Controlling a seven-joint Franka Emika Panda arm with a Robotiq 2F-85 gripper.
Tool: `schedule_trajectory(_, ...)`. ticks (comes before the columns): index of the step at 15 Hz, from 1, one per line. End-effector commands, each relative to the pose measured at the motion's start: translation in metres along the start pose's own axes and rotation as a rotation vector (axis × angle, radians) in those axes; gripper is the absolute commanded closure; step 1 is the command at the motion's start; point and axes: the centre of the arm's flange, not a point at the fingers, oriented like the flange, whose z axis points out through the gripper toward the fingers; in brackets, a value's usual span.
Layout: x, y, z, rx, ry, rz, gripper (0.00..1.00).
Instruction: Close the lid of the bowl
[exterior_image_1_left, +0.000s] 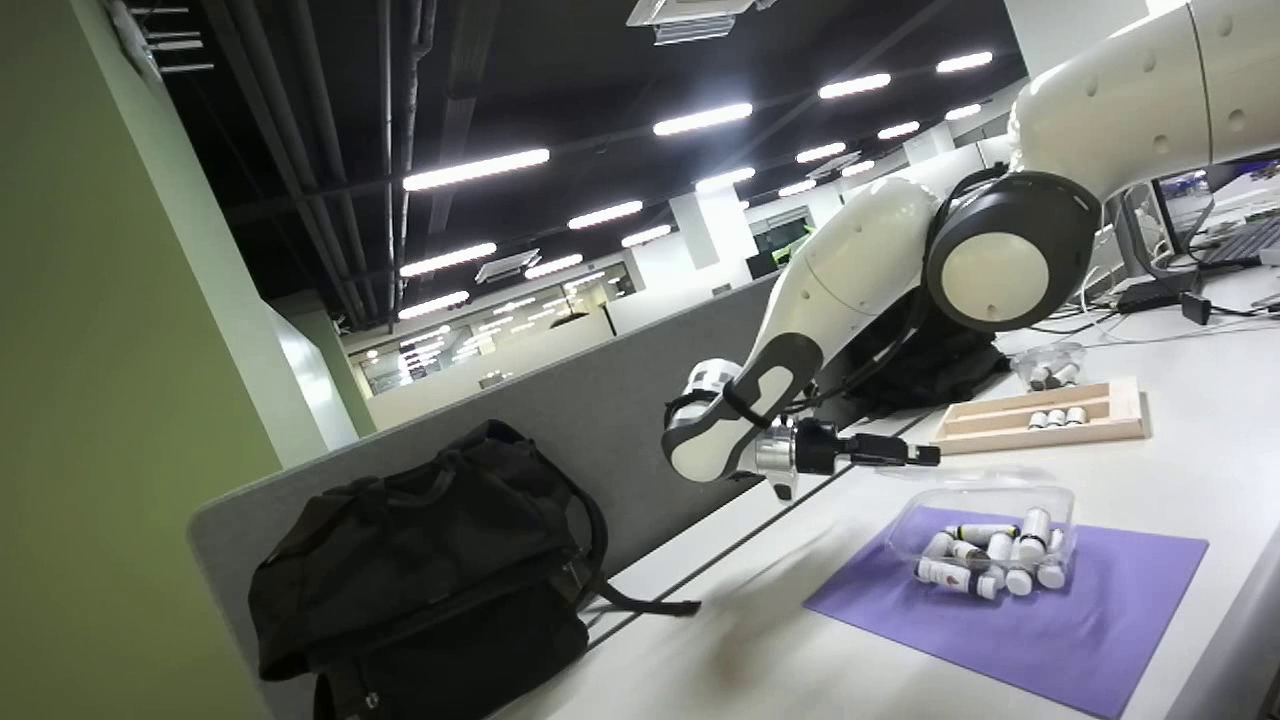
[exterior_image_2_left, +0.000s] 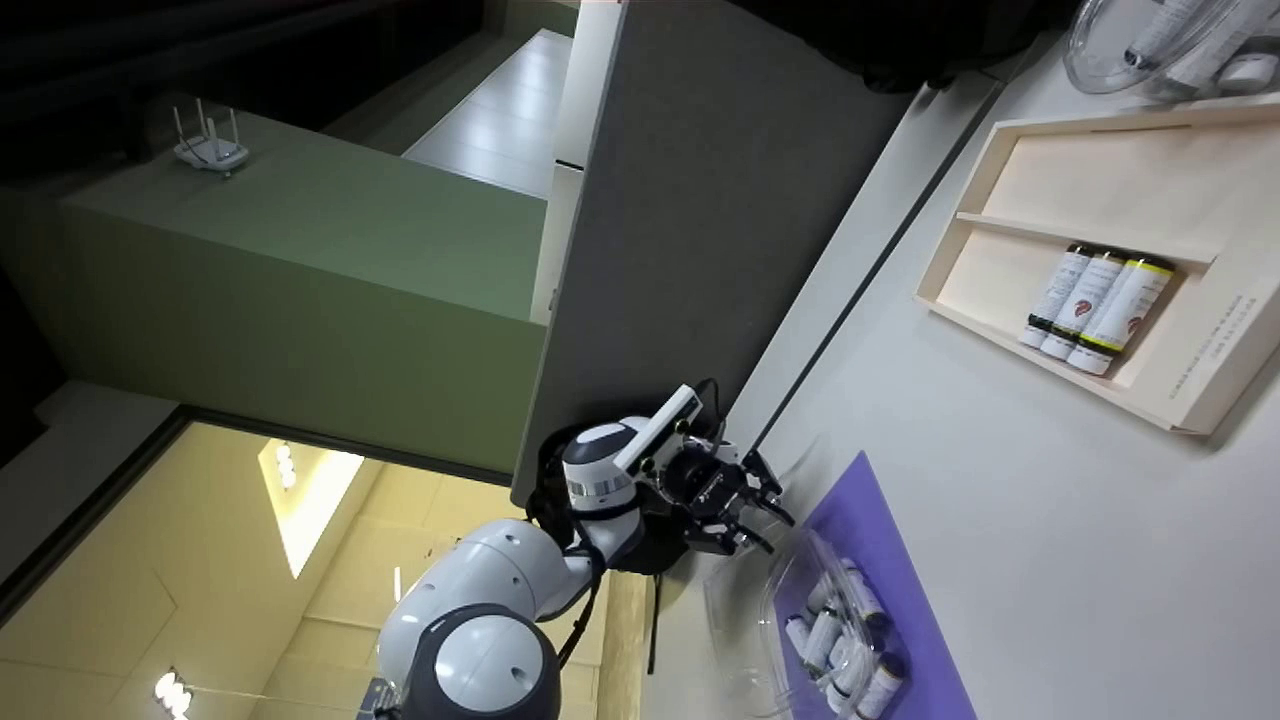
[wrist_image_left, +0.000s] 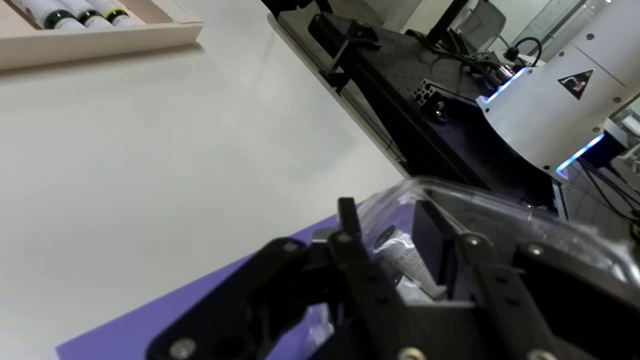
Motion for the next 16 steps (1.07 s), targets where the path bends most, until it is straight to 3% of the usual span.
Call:
schedule_trajectory(1,0.012,0.022,-0.048,0.064,0.099,-0.049,0.34)
schedule_trajectory(4,0.004,0.012,-0.053,0.046,0.191,-0.061,0.14)
schedule_trajectory(6,-0.009,0.004,-0.059,-0.009,0.28,-0.052,0.02)
schedule_trajectory(14,-0.106,-0.053,-0.094,-0.259,0.558,0.09,0.0)
schedule_trajectory(15,-0.08,-0.032,-0.104,-0.232,0.486,0.028,0.0)
schedule_trajectory(16,-0.091,-0.036,-0.11,-0.246,0.501,0.031,0.0)
